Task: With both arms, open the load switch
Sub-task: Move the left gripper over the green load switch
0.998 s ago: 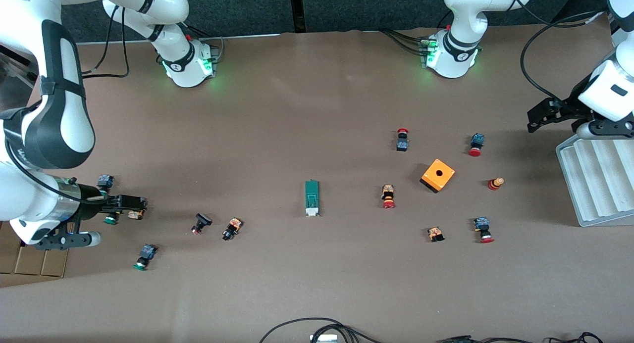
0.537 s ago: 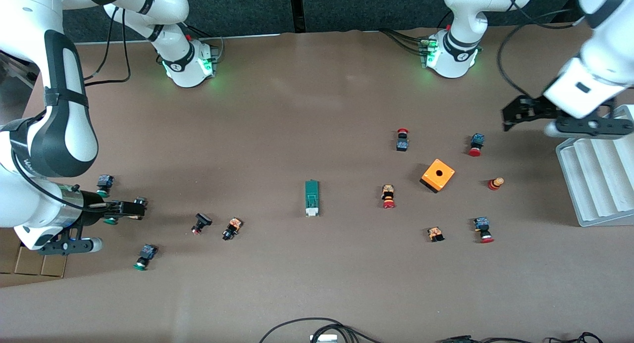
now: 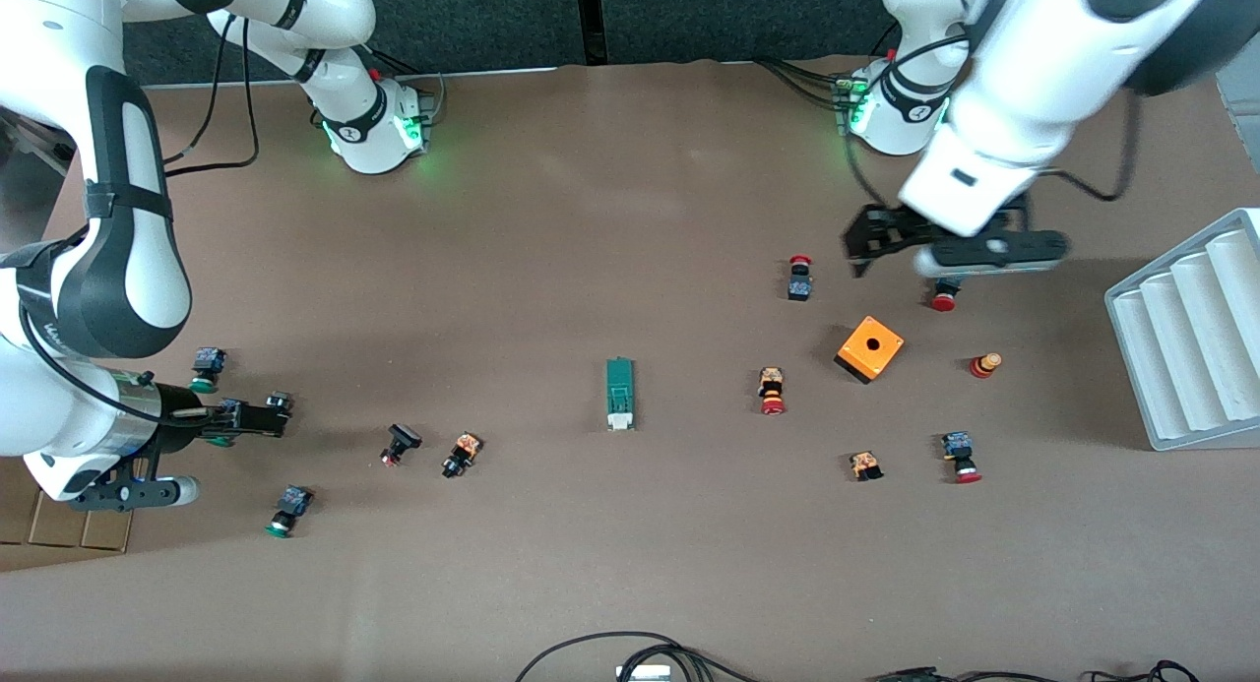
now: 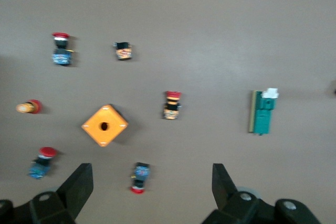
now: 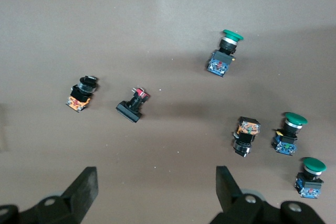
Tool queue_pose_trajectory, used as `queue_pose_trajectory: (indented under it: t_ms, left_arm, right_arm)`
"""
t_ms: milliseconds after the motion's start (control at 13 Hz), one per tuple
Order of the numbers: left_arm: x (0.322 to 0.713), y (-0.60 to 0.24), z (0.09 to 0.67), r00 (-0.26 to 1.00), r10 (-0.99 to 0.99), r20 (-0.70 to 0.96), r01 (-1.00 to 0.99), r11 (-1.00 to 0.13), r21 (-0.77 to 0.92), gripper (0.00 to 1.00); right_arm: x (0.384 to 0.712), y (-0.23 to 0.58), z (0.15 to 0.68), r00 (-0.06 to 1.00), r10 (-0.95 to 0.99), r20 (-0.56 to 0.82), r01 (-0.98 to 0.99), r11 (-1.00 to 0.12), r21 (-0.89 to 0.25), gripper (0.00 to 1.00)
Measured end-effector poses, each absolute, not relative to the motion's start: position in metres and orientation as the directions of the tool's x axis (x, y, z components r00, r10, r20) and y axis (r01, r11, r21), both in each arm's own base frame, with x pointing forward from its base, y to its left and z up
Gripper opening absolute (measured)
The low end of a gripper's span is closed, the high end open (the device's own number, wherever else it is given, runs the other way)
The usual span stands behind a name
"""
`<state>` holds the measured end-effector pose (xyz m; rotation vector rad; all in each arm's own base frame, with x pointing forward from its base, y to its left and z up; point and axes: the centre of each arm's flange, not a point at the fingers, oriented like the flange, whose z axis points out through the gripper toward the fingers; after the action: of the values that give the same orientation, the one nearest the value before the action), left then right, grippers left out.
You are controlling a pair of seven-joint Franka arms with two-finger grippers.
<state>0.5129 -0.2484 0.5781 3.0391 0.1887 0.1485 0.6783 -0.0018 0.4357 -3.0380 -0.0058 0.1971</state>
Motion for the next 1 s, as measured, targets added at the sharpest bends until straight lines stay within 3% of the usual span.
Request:
queue_pose_trajectory:
  t_ms: [461, 998]
  left_arm:
    - [0.501, -0.352, 0.532, 0.951, 0.246, 0.186, 0.226, -0.966, 0.122, 1.0]
    - [0.439, -0.473, 0.452, 0.888, 0.304, 0.346, 0.297, -0.952, 0.074, 1.0]
  right_arm:
    - [0.674, 0.002, 0.433, 0.986, 0.014, -0.167, -0.007, -0.992, -0.126, 1.0]
    - [0.67, 0.009, 0.433, 0.981, 0.023, -0.19, -0.007, -0.988, -0.153, 1.0]
